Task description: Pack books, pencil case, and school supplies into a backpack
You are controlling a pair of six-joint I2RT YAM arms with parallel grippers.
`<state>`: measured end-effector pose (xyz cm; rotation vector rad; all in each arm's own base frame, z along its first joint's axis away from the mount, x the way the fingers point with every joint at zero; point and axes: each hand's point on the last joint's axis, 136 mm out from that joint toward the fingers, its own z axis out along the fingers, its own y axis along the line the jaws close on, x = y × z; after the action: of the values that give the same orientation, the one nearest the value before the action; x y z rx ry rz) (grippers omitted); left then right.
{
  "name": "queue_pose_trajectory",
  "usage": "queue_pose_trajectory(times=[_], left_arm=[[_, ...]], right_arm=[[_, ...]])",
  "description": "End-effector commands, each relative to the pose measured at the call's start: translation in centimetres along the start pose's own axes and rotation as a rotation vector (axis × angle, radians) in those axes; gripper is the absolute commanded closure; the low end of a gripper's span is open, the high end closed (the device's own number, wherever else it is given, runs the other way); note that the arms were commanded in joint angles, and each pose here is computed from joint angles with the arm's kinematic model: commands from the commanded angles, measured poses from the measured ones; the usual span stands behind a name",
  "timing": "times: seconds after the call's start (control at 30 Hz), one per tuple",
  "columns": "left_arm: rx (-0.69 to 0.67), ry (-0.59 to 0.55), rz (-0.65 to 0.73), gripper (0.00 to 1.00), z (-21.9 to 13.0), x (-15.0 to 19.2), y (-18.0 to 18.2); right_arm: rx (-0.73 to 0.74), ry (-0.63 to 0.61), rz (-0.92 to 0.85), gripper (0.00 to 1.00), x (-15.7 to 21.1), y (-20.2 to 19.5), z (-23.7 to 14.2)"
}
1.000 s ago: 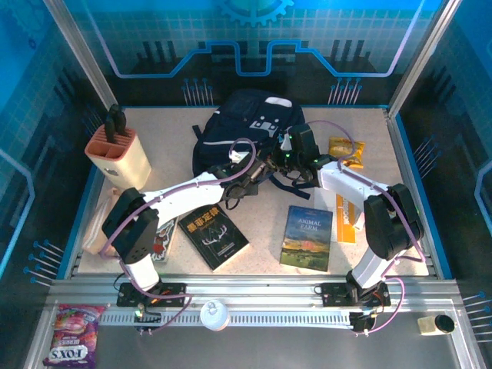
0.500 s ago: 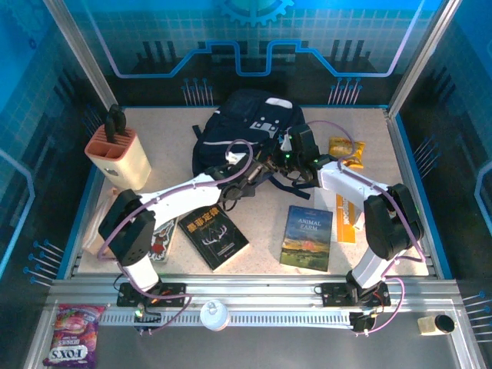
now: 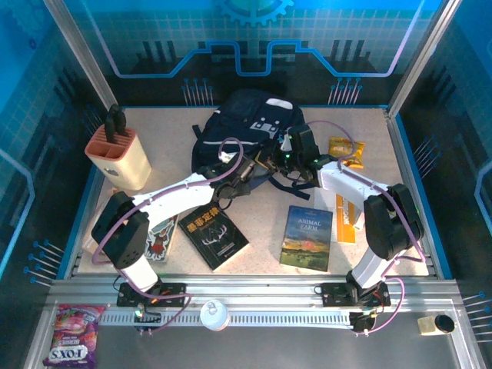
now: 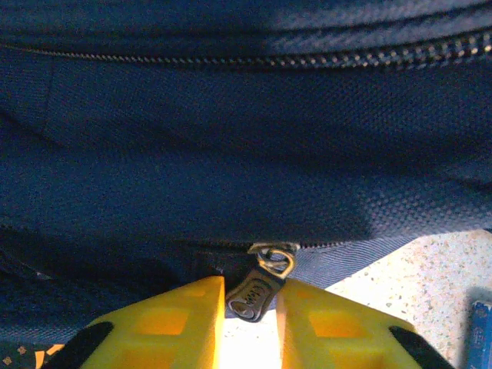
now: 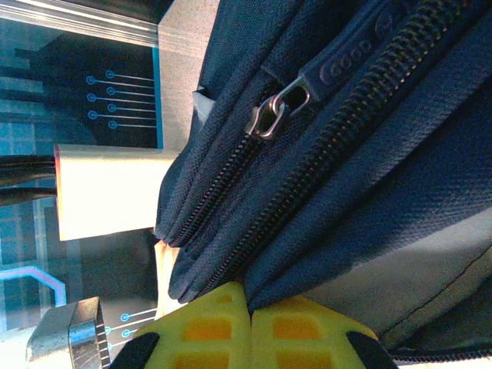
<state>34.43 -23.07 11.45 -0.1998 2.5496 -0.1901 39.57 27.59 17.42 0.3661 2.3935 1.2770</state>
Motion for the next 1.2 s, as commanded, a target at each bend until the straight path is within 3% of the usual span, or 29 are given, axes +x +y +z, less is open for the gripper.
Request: queue_pose_trajectory(times=[0.0,0.23,0.47,0.63,0.9,1.17], left_arm=[[-0.043,-0.012,0.041,0.79,0.0,-0.6,1.0],[-0.047,-0.002,0.053,0.82,-0.4,-0.7,2.0],[0.171,0.08,-0.072,0.93,0.2,-0.1,2.5],[0.215,0.084,-0.021,0.93,0.3,-0.2,1.8],[0.176,0.079,0.035,0.85,1.1,-0.6,2.0],[0.143,0.065,0.045,0.99,1.1,-1.2,2.7]], right_arm=[[-0.08,-0.031,-0.061,0.97,-1.2,2.8,-0.6],[-0.056,-0.038,-0.06,0.97,-1.3,2.1,-0.6],[-0.049,-0.044,-0.063,0.97,-1.4,1.9,-0.6],[-0.056,-0.042,-0.065,0.97,-1.4,2.1,-0.6],[-0.06,-0.034,-0.059,0.98,-1.2,2.0,-0.4],[-0.042,-0.043,-0.058,0.98,-1.4,1.4,-0.4]])
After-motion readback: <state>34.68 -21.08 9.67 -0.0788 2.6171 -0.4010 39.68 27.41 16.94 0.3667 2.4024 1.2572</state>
